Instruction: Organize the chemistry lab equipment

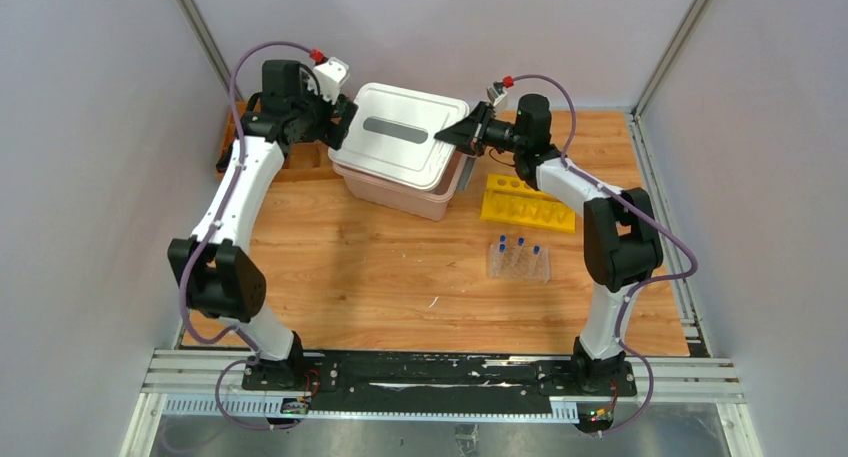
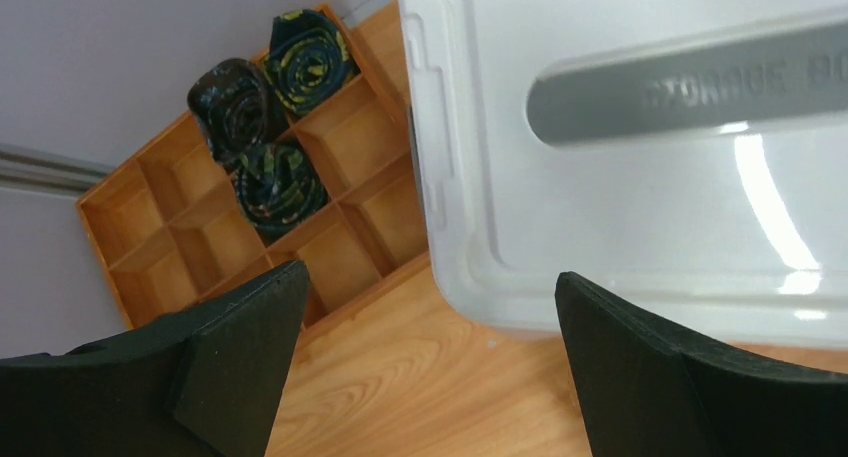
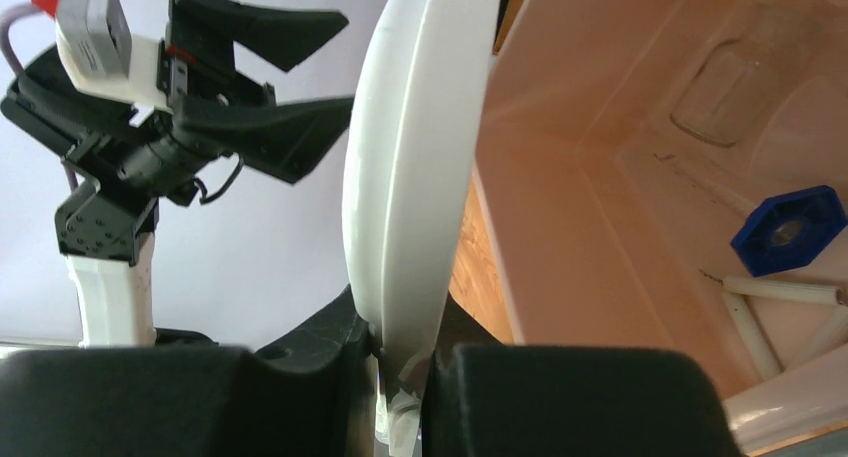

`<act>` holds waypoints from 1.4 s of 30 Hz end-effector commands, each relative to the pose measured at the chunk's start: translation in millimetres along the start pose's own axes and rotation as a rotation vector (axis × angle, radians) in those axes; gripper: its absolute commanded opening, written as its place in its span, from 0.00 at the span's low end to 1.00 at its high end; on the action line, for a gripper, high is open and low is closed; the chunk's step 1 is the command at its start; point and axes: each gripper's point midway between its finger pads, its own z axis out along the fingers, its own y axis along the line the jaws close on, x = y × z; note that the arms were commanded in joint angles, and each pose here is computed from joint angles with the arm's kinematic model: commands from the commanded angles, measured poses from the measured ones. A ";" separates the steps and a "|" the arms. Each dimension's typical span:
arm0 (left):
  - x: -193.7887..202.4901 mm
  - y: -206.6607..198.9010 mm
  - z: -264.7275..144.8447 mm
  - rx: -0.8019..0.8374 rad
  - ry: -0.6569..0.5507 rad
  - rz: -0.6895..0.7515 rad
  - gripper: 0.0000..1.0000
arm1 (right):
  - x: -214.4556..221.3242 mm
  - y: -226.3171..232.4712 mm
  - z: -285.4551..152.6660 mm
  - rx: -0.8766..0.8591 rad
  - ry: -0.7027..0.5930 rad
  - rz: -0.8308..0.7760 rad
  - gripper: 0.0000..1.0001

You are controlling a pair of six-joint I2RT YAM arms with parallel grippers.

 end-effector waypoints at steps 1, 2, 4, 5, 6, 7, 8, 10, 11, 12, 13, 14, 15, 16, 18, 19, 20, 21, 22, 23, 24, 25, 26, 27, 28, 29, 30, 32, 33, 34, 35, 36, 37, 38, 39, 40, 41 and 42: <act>-21.6 20.7 28.5 0.012 -0.030 -0.114 1.00 | -15.0 -11.8 -4.1 0.000 -0.049 -0.012 0.00; -20.1 22.2 37.4 0.028 -0.017 -0.138 1.00 | -15.5 -16.5 -4.6 0.008 -0.052 -0.008 0.00; -19.4 23.6 54.7 0.056 0.000 -0.178 1.00 | -15.9 -25.0 -5.8 0.020 -0.053 0.004 0.00; -14.1 21.4 67.3 0.079 0.018 -0.193 1.00 | -15.1 -29.3 -6.7 0.027 -0.052 0.011 0.00; -12.2 19.1 74.8 0.098 0.023 -0.202 1.00 | -14.2 -32.7 -7.7 0.034 -0.050 0.011 0.02; -10.9 17.0 80.4 0.113 0.025 -0.206 1.00 | -12.3 -36.7 -8.9 0.049 -0.044 0.010 0.05; -9.1 15.3 86.2 0.126 0.027 -0.211 1.00 | -10.5 -41.8 -10.4 0.072 -0.039 0.008 0.08; -3.8 9.9 94.8 0.157 0.035 -0.215 0.97 | -4.8 -52.7 -14.1 0.132 -0.026 0.007 0.12; 0.7 6.6 99.0 0.173 0.042 -0.216 0.96 | -2.8 -56.0 -15.7 0.149 -0.022 0.000 0.14; 4.7 3.6 102.6 0.187 0.050 -0.214 0.94 | -1.2 -57.8 -17.3 0.163 -0.019 -0.004 0.15; 10.0 1.6 106.4 0.194 0.061 -0.209 0.93 | 0.0 -59.6 -18.7 0.177 -0.015 -0.005 0.17; 15.2 -0.8 110.1 0.200 0.073 -0.204 0.92 | 0.8 -60.1 -19.5 0.188 -0.010 -0.010 0.19; 19.4 -2.8 113.2 0.205 0.082 -0.201 0.91 | 2.3 -61.9 -20.6 0.201 -0.004 -0.009 0.21; 23.5 -4.3 116.0 0.209 0.092 -0.200 0.90 | 3.6 -61.5 -21.1 0.207 0.003 -0.014 0.23; 29.5 -8.1 119.7 0.219 0.106 -0.200 0.88 | 5.5 -62.3 -22.2 0.218 0.011 -0.020 0.26; 33.1 -9.9 121.1 0.222 0.114 -0.194 0.87 | 5.5 -62.7 -22.7 0.219 0.013 -0.020 0.26; 35.5 -11.1 121.9 0.222 0.119 -0.190 0.86 | 6.4 -62.4 -22.4 0.218 0.017 -0.018 0.27; 37.2 -11.4 122.1 0.222 0.122 -0.186 0.84 | 7.1 -62.7 -22.5 0.217 0.021 -0.014 0.28; 38.2 -11.0 121.9 0.218 0.122 -0.183 0.84 | 7.3 -62.7 -22.6 0.218 0.025 -0.013 0.30; 39.3 -11.2 121.6 0.218 0.123 -0.180 0.83 | 8.0 -62.6 -22.8 0.221 0.031 -0.012 0.32; 40.0 -11.7 121.5 0.219 0.123 -0.175 0.82 | 7.5 -60.8 -22.7 0.222 0.037 -0.016 0.35; 41.7 -12.2 121.4 0.219 0.127 -0.176 0.81 | 8.0 -59.6 -23.5 0.228 0.046 -0.019 0.39; 43.3 -11.9 121.3 0.217 0.130 -0.171 0.79 | 8.3 -58.3 -24.5 0.239 0.056 -0.023 0.43; 44.3 -11.1 120.7 0.211 0.133 -0.167 0.78 | 7.2 -57.1 -26.2 0.252 0.065 -0.036 0.49; 46.5 -10.6 120.6 0.206 0.138 -0.165 0.76 | 8.0 -56.6 -28.1 0.273 0.077 -0.042 0.56; 49.2 -10.7 120.7 0.203 0.145 -0.162 0.75 | 7.9 -56.5 -31.0 0.295 0.088 -0.051 0.61; 51.3 -11.2 120.5 0.202 0.150 -0.156 0.73 | 8.9 -58.4 -34.5 0.321 0.100 -0.051 0.68; 56.6 -10.9 119.7 0.193 0.161 -0.151 0.71 | 8.2 -59.8 -40.6 0.363 0.113 -0.061 0.85; 60.1 -10.5 119.4 0.187 0.168 -0.147 0.71 | 8.7 -60.8 -44.0 0.383 0.122 -0.060 0.87; 62.5 -9.9 118.7 0.179 0.173 -0.144 0.71 | 8.6 -61.8 -47.4 0.399 0.128 -0.061 0.89; 64.7 -9.6 118.1 0.174 0.176 -0.139 0.70 | 10.6 -63.6 -52.0 0.422 0.137 -0.052 0.89; 67.0 -10.1 117.1 0.170 0.181 -0.139 0.70 | 9.3 -64.5 -56.8 0.443 0.134 -0.052 0.90; 68.5 -10.8 116.2 0.170 0.182 -0.139 0.70 | 8.9 -65.2 -61.6 0.462 0.133 -0.057 0.91; 69.9 -12.0 115.2 0.172 0.185 -0.143 0.70 | 7.2 -65.9 -67.1 0.485 0.129 -0.067 0.91; 69.6 -13.1 113.6 0.175 0.183 -0.145 0.70 | 6.6 -66.0 -71.3 0.511 0.126 -0.078 0.92; 69.5 -13.9 112.2 0.177 0.183 -0.148 0.70 | 3.1 -66.3 -76.6 0.549 0.110 -0.099 0.92; 68.7 -14.3 110.9 0.177 0.180 -0.153 0.69 | 1.5 -66.8 -80.6 0.581 0.100 -0.113 0.92; 68.1 -14.9 109.4 0.178 0.179 -0.156 0.69 | -0.5 -67.5 -84.6 0.609 0.089 -0.127 0.92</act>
